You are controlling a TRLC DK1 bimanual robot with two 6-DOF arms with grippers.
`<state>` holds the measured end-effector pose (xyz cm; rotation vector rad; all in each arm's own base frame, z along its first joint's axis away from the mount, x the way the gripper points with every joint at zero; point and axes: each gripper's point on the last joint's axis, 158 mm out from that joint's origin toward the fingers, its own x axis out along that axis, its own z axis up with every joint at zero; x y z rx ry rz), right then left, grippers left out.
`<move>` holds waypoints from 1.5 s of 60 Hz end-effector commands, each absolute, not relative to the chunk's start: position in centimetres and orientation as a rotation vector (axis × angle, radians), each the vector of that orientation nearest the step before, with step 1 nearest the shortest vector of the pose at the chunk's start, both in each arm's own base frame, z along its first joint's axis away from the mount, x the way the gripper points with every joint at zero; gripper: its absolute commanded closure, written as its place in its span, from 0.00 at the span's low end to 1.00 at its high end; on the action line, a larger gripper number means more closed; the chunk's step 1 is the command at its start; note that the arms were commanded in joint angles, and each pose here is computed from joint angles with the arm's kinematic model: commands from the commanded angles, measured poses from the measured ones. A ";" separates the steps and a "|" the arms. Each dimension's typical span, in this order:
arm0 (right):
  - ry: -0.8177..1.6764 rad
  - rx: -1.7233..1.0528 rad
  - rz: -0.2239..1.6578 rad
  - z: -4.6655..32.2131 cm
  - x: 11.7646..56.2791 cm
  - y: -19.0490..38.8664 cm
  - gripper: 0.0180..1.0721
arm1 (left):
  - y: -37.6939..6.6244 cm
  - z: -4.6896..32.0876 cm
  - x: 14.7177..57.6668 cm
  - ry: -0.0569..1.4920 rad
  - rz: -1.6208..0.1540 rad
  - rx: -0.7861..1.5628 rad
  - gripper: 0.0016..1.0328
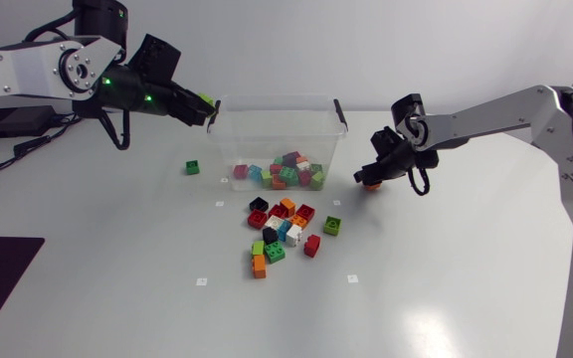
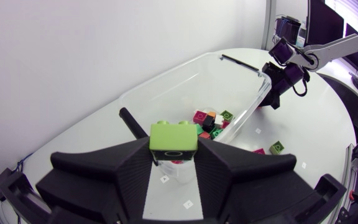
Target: Place the duplo bricks in the container
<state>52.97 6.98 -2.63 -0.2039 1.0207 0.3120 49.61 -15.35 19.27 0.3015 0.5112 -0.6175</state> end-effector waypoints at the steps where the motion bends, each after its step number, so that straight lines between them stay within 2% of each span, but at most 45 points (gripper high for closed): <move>1: 0.988 -0.225 0.309 0.0 52.4 6.7 0.81 | -16.3 19.4 50.6 0.513 -0.619 0.279 0.73; 33: 0.823 -0.197 0.290 10.4 50.8 8.5 0.81 | -20.1 16.1 54.2 0.545 -0.617 0.260 0.72; 38: 0.793 -0.194 0.292 12.0 50.7 8.9 0.81 | -20.4 15.9 54.5 0.546 -0.612 0.266 0.57; 40: 0.776 -0.193 0.297 12.8 50.6 9.3 0.81 | -20.6 15.7 54.6 0.548 -0.611 0.269 0.43; 42: 0.757 -0.192 0.298 13.6 50.6 9.7 0.81 | -20.7 15.7 54.7 0.547 -0.607 0.271 0.25; 43: 0.753 -0.192 0.300 13.9 50.7 9.8 0.81 | -20.7 15.7 54.7 0.547 -0.607 0.271 0.20; 46: 0.734 -0.191 0.305 14.7 50.7 10.3 0.81 | -20.7 15.9 54.7 0.544 -0.606 0.273 0.10; 49: 0.719 -0.191 0.311 15.5 50.8 10.8 0.81 | -20.7 16.1 54.7 0.540 -0.602 0.274 0.06; 59: 0.676 -0.191 0.340 17.3 51.1 12.9 0.81 | -19.5 17.4 54.4 0.525 -0.583 0.270 0.05; 75: 0.631 -0.196 0.376 19.1 51.5 16.1 0.81 | -14.3 19.6 54.0 0.507 -0.498 0.257 0.05; 90: 0.607 -0.207 0.411 19.7 52.1 19.5 0.81 | -10.3 18.4 54.3 0.534 -0.463 0.291 0.05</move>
